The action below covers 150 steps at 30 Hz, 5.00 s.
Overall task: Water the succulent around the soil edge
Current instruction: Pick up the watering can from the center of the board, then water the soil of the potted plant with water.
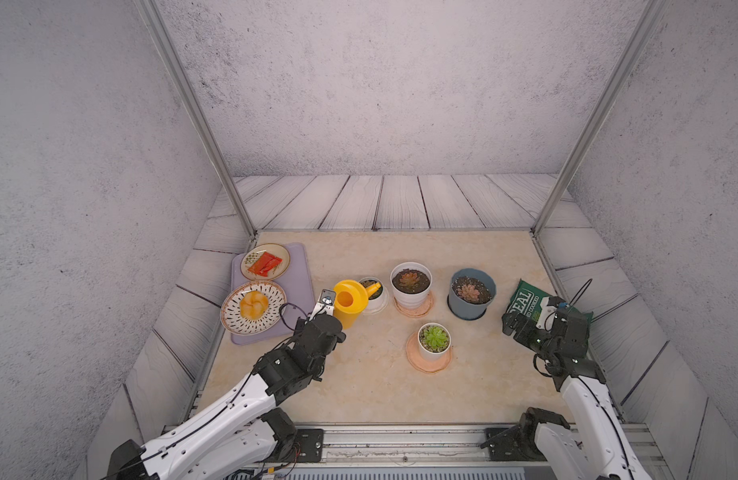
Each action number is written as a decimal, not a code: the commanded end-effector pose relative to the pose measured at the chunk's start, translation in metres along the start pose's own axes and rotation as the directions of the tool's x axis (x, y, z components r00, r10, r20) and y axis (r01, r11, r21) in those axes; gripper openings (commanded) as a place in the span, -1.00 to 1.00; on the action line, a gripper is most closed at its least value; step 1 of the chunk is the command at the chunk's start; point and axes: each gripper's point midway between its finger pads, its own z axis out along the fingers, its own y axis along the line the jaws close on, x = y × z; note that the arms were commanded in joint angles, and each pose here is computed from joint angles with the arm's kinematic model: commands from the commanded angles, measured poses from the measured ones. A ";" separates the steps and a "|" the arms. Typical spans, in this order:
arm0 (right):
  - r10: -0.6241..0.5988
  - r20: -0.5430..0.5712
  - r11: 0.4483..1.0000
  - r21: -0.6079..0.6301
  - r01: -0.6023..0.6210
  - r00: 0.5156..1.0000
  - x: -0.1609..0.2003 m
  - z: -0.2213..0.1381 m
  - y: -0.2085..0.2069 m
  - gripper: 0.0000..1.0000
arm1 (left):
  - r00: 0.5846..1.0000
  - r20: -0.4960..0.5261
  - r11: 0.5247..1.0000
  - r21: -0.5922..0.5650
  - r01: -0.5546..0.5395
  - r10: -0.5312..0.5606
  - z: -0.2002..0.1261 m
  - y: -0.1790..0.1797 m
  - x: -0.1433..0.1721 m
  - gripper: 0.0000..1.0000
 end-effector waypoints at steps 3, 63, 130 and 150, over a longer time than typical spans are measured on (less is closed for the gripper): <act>-0.022 0.032 1.000 0.004 0.022 0.999 -0.010 -0.004 0.003 0.99 | 0.994 0.011 0.991 -0.078 -0.111 0.112 0.007 0.015 -0.026 -1.00; -0.017 0.021 1.000 0.020 0.016 1.000 -0.014 0.008 -0.001 0.99 | 0.900 -0.185 0.901 -0.115 -0.419 0.395 0.079 0.009 -0.065 -1.00; -0.021 0.027 1.000 0.013 0.021 0.999 -0.014 0.006 0.001 0.99 | 0.861 -0.387 0.923 -0.060 -0.380 0.329 0.056 0.028 0.008 -1.00; -0.023 0.031 1.000 0.012 0.023 0.999 -0.014 0.004 0.002 0.99 | 0.852 -0.347 0.903 -0.032 -0.428 0.391 0.037 0.015 0.005 -1.00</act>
